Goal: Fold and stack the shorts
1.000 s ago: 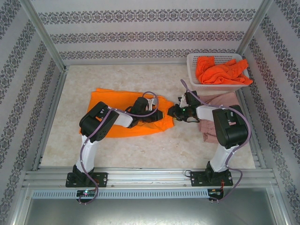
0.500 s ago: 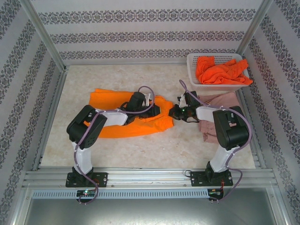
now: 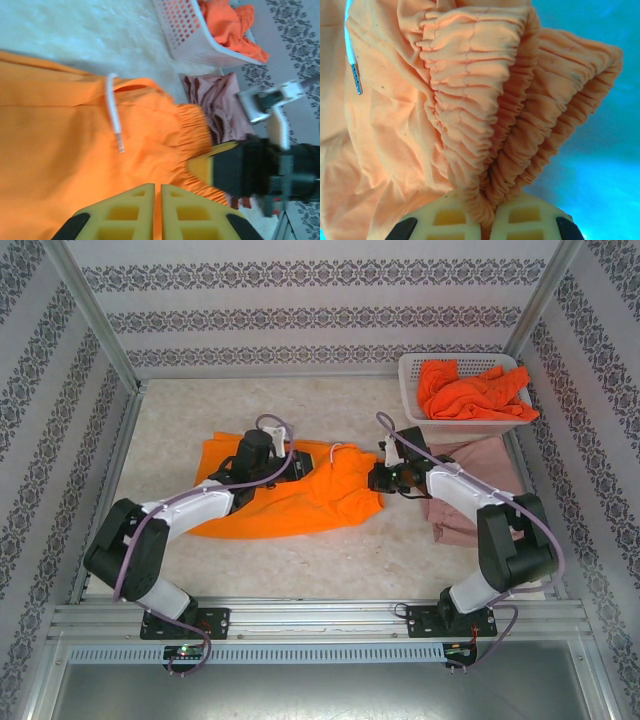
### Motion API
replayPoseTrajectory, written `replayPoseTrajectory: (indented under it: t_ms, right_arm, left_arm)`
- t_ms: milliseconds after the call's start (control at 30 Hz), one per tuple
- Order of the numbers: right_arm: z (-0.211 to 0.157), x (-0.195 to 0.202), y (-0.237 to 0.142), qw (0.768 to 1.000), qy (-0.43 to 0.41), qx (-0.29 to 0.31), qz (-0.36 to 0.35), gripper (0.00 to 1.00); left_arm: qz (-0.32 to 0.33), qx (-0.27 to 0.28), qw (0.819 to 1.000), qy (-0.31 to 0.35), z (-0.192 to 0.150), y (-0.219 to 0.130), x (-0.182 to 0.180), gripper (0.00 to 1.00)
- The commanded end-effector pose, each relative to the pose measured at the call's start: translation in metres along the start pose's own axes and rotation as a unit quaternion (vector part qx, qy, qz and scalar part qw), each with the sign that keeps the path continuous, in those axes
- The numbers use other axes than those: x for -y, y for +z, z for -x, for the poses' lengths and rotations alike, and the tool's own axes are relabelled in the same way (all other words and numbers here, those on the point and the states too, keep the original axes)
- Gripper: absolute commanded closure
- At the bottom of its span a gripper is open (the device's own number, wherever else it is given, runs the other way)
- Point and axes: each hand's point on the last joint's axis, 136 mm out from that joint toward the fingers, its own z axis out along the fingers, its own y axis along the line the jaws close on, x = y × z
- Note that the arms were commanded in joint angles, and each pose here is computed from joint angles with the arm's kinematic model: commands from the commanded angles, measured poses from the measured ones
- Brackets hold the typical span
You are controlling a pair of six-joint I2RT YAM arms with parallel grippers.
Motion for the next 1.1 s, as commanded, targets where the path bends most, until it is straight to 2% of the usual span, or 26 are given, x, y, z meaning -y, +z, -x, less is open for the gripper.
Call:
replayPoseTrajectory:
  t_ms: [0, 133, 233, 333, 433, 600, 700, 800, 1067]
  right_arm:
    - [0.004, 0.006, -0.031, 0.996, -0.059, -0.018, -0.065, 1.0]
    - [0.01, 0.014, -0.057, 0.987, -0.095, -0.044, -0.124, 1.0]
    - [0.02, 0.017, -0.075, 0.981, -0.112, -0.029, -0.155, 1.0]
    - [0.03, 0.018, -0.093, 0.976, -0.126, -0.012, -0.18, 1.0]
    - [0.038, 0.022, -0.108, 0.969, -0.133, 0.001, -0.207, 1.0]
    - [0.043, 0.026, -0.12, 0.964, -0.141, -0.011, -0.227, 1.0]
    - [0.042, 0.031, -0.122, 0.957, -0.151, -0.039, -0.244, 1.0]
    - [0.042, 0.036, -0.124, 0.95, -0.156, -0.061, -0.263, 1.0]
    - [0.069, 0.033, -0.149, 0.944, -0.145, -0.01, -0.297, 1.0]
  left_arm:
    - [0.028, 0.017, 0.999, 0.009, 0.006, -0.021, -0.014, 0.82]
    - [0.049, 0.028, 0.998, 0.015, 0.007, -0.04, -0.025, 0.61]
    - [0.059, 0.04, 0.997, 0.014, 0.008, -0.052, -0.031, 0.45]
    - [0.068, 0.045, 0.997, 0.009, 0.007, -0.061, -0.039, 0.34]
    - [0.075, 0.05, 0.996, 0.003, 0.006, -0.068, -0.046, 0.3]
    - [0.08, 0.052, 0.995, -0.001, 0.004, -0.072, -0.052, 0.29]
    - [0.081, 0.05, 0.995, -0.006, 0.003, -0.071, -0.056, 0.28]
    - [0.086, 0.046, 0.995, -0.01, 0.0, -0.07, -0.059, 0.2]
    - [0.104, 0.039, 0.994, -0.019, -0.008, -0.073, -0.074, 0.1]
